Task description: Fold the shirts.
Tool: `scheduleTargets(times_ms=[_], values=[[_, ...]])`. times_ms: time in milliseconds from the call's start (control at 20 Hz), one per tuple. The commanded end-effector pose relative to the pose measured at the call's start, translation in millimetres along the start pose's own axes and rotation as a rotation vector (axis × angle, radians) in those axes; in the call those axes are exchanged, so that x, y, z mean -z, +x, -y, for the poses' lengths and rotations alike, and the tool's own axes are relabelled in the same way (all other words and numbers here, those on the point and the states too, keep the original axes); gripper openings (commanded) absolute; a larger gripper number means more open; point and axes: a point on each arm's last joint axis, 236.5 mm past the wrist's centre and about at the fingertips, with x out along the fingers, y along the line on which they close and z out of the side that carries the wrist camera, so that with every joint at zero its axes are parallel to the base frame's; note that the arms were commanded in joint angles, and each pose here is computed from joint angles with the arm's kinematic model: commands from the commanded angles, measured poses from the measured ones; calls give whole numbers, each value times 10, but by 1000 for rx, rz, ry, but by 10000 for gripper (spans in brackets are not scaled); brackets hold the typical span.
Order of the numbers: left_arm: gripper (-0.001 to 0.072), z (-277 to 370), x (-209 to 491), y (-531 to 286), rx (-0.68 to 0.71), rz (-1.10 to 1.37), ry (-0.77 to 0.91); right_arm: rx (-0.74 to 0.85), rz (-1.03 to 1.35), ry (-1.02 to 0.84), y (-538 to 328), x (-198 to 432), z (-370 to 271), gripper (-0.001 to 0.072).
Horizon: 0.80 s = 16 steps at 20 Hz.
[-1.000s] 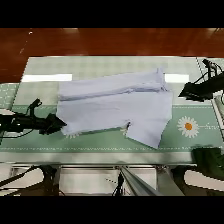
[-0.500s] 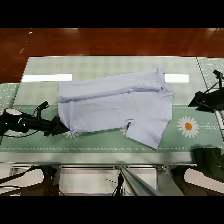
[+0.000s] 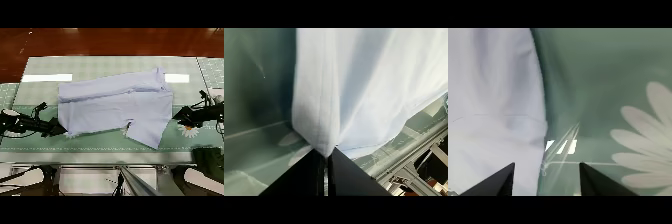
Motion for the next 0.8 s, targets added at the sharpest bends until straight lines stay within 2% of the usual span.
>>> scheduleTargets(times_ms=[0, 100, 200, 300, 450, 650, 750], values=[[22, 1, -97, -31, -4, 34, 3, -19, 19, -18, 262, 42, -132, 486], [22, 8, -112, -44, -4, 37, 7, 8, 35, -23, 396, 38, -186, 453], [22, 13, -136, -60, -6, 42, 11, 30, 71, -21, 472, -30, -244, 326], [22, 26, -178, -92, -9, 51, 20, 22, 88, -31, 471, -81, -320, 37], [22, 133, -344, -255, -9, 95, 63, 10, 191, -127, 102, -356, -581, 24], [22, 779, -892, -870, 82, 314, 189, -69, 578, -292, -916, -1127, -1432, 23], [21, 1081, -1168, -1203, 105, 430, 256, -98, 694, -356, -1127, -1398, -1836, 23]])
